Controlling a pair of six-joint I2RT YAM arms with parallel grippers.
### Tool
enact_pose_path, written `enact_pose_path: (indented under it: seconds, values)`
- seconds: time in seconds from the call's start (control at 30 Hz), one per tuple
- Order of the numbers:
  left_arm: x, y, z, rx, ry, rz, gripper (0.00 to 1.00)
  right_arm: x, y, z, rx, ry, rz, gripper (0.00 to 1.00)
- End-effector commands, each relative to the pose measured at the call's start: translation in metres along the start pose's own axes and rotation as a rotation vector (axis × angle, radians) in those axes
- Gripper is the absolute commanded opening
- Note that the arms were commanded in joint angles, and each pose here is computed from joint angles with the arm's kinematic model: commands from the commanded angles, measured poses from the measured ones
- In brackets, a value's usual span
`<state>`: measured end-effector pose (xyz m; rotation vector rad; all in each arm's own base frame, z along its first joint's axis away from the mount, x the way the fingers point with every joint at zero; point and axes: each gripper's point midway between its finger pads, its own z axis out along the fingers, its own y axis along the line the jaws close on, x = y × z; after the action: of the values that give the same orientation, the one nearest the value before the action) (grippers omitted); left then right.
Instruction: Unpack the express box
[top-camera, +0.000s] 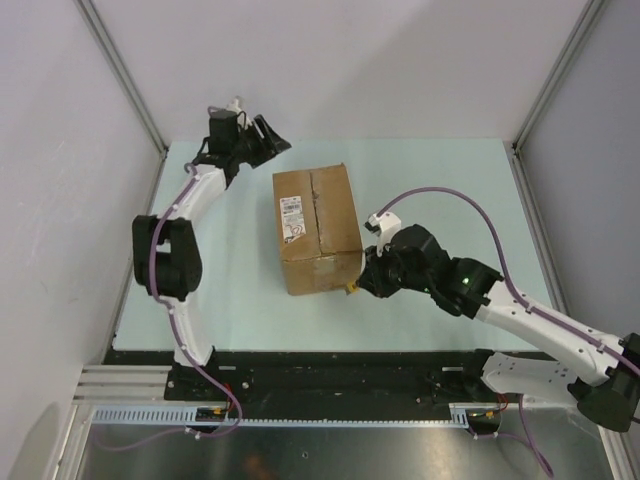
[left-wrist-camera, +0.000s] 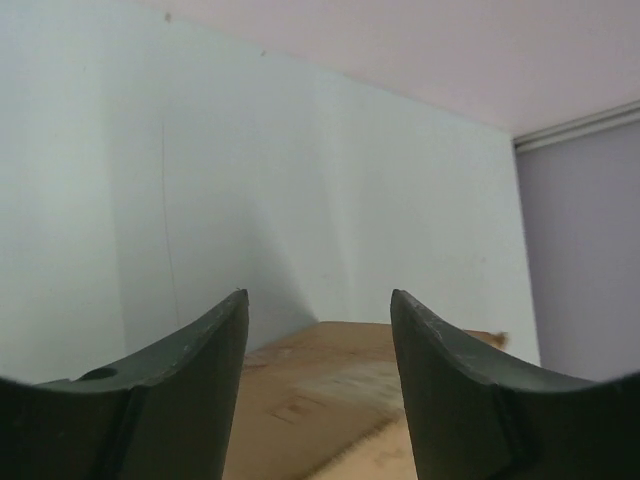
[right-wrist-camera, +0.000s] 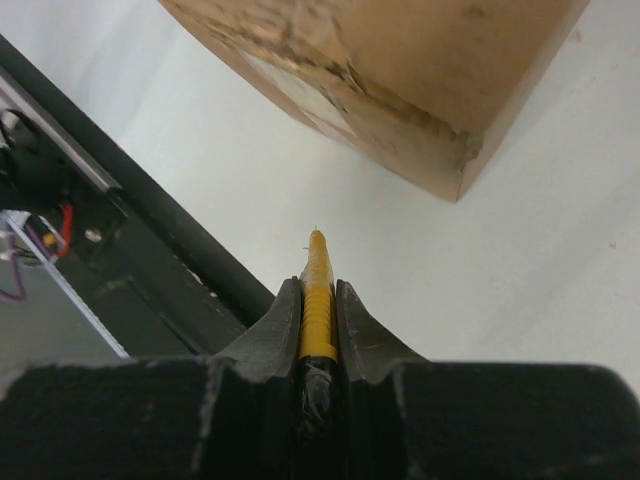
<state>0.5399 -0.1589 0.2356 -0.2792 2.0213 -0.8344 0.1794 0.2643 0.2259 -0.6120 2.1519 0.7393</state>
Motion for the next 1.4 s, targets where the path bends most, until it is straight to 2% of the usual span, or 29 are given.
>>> enact_pose_path:
  seconds: [0.0,0.13,0.27,0.57,0.7,0.73,0.97,1.37]
  values:
    - [0.0,-0.001,0.018,0.055,0.042,0.056,0.61,0.001,-0.002,0.011,-0.039,-0.003,-0.019,0.0]
    - [0.017,0.007,0.025,0.071,0.093,0.079,0.51,0.008,-0.019,0.028,0.017,0.014,0.017,0.0]
    - [0.026,0.003,0.016,0.12,0.127,0.158,0.46,-0.002,-0.036,0.045,0.06,-0.013,0.065,0.0]
    - [0.065,0.01,-0.019,0.134,0.203,0.188,0.43,-0.019,-0.068,0.056,0.151,-0.054,0.124,0.0]
    - [0.074,0.019,-0.034,0.091,0.197,0.199,0.41,-0.022,-0.082,0.055,0.206,-0.057,0.118,0.0]
    - [0.066,0.018,-0.043,0.064,0.16,0.21,0.41,-0.022,-0.088,0.054,0.229,-0.054,0.117,0.0]
    - [0.104,0.04,-0.077,-0.024,0.176,0.146,0.4,-0.035,-0.115,0.053,0.29,-0.083,0.112,0.0]
    - [0.165,0.04,-0.144,-0.029,0.187,0.091,0.41,-0.085,-0.146,0.08,0.33,-0.203,0.1,0.0]
